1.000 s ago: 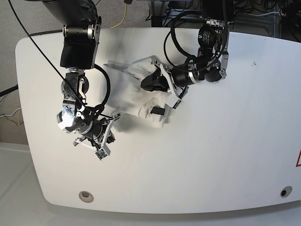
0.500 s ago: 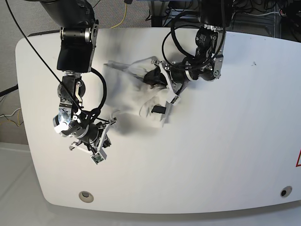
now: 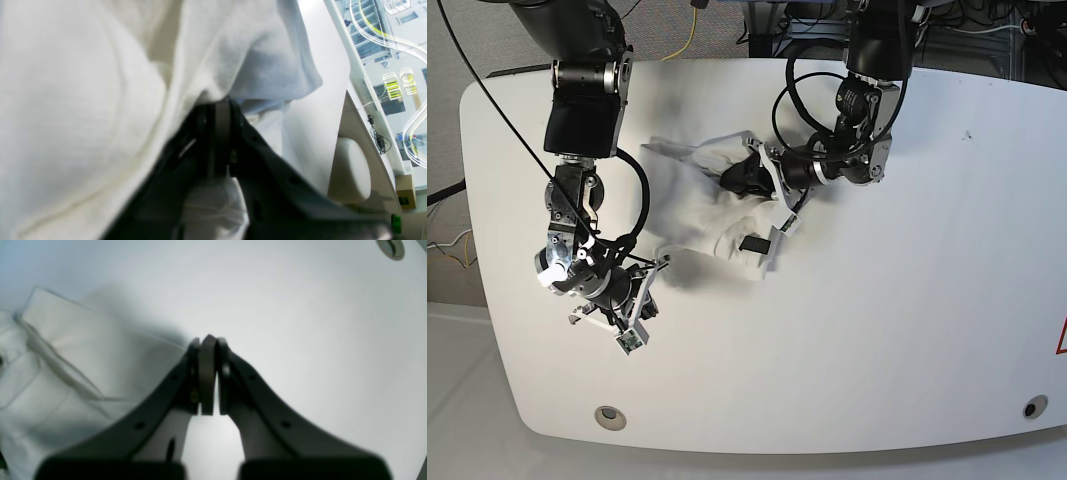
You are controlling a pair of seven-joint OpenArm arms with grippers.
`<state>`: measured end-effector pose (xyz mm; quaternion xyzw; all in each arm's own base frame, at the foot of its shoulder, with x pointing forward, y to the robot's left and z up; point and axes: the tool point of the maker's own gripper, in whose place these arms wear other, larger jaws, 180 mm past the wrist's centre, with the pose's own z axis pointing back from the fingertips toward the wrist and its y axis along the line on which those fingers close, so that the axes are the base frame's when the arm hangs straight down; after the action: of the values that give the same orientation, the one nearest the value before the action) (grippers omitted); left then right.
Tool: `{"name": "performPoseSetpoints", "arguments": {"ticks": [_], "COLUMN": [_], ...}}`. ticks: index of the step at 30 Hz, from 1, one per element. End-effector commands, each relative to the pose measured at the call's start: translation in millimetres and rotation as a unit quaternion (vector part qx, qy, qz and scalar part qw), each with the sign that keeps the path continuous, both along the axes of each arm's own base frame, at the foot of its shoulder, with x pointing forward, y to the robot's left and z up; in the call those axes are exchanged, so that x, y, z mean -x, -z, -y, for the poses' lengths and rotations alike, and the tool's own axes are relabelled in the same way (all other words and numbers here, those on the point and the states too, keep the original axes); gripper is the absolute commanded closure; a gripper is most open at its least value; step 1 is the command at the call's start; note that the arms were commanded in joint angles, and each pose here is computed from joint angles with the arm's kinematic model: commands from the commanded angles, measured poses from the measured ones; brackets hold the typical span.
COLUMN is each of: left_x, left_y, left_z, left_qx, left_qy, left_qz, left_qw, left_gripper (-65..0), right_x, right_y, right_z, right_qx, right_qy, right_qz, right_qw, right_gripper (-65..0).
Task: Fold the T-shirt properly
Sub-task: 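Grasp the bundle with both grippers and fold it over itself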
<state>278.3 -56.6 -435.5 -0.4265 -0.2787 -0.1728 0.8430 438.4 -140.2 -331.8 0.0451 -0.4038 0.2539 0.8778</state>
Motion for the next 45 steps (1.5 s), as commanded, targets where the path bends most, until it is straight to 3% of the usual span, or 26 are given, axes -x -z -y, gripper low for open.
{"name": "performPoseSetpoints", "arguments": {"ticks": [1, 14, 27, 45], "left_x": [11, 5, 4, -30], "left_y": [31, 28, 27, 15], "left_z": [-25, -29, -29, -58], "left_qx": [-0.070, -0.073, -0.073, -0.102], "left_qy": [-0.003, -0.004, -0.004, -0.012], "left_qz": [-0.044, -0.038, -0.036, -0.001], "left_qw": [0.997, 0.997, 0.997, 0.995], "left_gripper": [-1.2, -1.2, -1.2, -1.2], "right_x": [-13, 12, 32, 60], "right_y": [-23, 54, 103, 122], "right_z": [-3, -12, -20, 48], "right_qx": [-0.006, -0.057, -0.109, -0.056], "right_qy": [-0.006, -0.002, 0.010, 0.039], "right_qz": [0.033, -0.050, -0.090, -0.112], "right_qw": [0.9994, 0.9971, 0.9898, 0.9914], "right_gripper": [0.0, 0.0, 0.0, 0.0]}}
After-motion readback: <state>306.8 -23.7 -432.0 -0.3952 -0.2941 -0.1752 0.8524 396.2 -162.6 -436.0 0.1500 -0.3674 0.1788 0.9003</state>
